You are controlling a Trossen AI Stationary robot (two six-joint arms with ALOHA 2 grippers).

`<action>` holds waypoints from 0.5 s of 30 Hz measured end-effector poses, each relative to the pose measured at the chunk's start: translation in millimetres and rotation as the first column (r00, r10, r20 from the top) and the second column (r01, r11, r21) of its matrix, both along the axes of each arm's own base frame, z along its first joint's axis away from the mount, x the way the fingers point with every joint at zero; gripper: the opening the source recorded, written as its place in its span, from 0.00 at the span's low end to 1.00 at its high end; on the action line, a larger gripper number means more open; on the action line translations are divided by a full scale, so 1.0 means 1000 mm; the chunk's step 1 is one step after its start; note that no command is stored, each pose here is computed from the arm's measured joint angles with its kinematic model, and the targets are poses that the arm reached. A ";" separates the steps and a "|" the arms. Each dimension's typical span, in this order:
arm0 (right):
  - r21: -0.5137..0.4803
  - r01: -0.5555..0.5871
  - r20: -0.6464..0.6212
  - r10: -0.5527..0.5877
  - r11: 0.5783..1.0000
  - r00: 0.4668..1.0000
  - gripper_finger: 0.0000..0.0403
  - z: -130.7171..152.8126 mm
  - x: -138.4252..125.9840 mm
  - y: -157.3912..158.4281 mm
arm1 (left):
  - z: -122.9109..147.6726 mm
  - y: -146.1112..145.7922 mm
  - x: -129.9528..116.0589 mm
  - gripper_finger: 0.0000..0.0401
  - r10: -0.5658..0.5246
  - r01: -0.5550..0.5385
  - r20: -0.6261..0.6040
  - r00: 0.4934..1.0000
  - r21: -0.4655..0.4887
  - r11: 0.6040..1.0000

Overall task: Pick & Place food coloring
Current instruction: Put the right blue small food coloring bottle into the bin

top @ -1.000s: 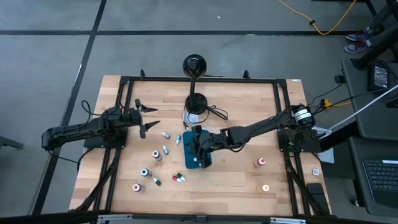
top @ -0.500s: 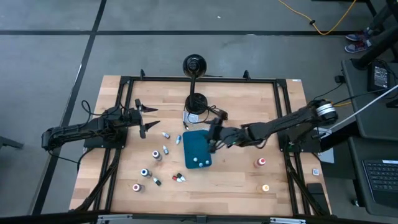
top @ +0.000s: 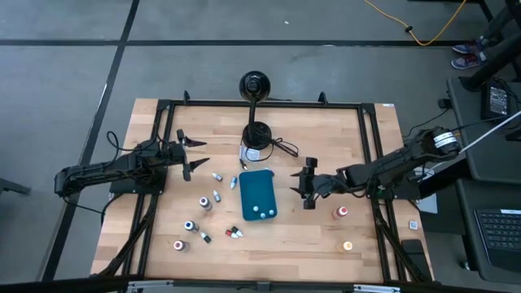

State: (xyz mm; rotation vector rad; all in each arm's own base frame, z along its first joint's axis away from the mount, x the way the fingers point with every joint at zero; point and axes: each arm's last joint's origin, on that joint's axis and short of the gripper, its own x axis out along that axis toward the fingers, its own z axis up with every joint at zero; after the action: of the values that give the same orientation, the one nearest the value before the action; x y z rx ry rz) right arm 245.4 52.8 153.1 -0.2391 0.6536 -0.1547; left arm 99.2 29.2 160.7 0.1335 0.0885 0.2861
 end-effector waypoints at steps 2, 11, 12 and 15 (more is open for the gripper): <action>0.009 0.020 0.006 -0.020 1.000 1.000 0.54 -0.003 0.003 -0.003 | 0.000 0.000 0.000 0.67 0.000 0.000 0.000 1.000 0.000 1.000; 0.132 0.167 0.053 -0.175 0.977 0.983 0.54 -0.029 0.022 -0.017 | 0.000 0.000 0.000 0.67 -0.001 0.001 0.000 1.000 0.000 1.000; 0.137 0.168 0.058 -0.177 0.976 0.983 0.54 -0.032 0.025 -0.018 | 0.000 0.000 0.000 0.67 0.000 0.000 0.000 1.000 0.000 1.000; 0.141 0.137 0.049 -0.145 0.981 0.988 0.54 -0.040 0.034 -0.018 | 0.000 0.000 0.000 0.67 0.000 0.000 0.000 1.000 0.000 1.000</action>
State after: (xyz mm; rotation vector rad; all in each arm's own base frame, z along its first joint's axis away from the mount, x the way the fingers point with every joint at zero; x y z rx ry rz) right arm 279.6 34.3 112.7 -0.0556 0.6201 -0.2510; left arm 99.2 29.1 160.6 0.1335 0.0886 0.2859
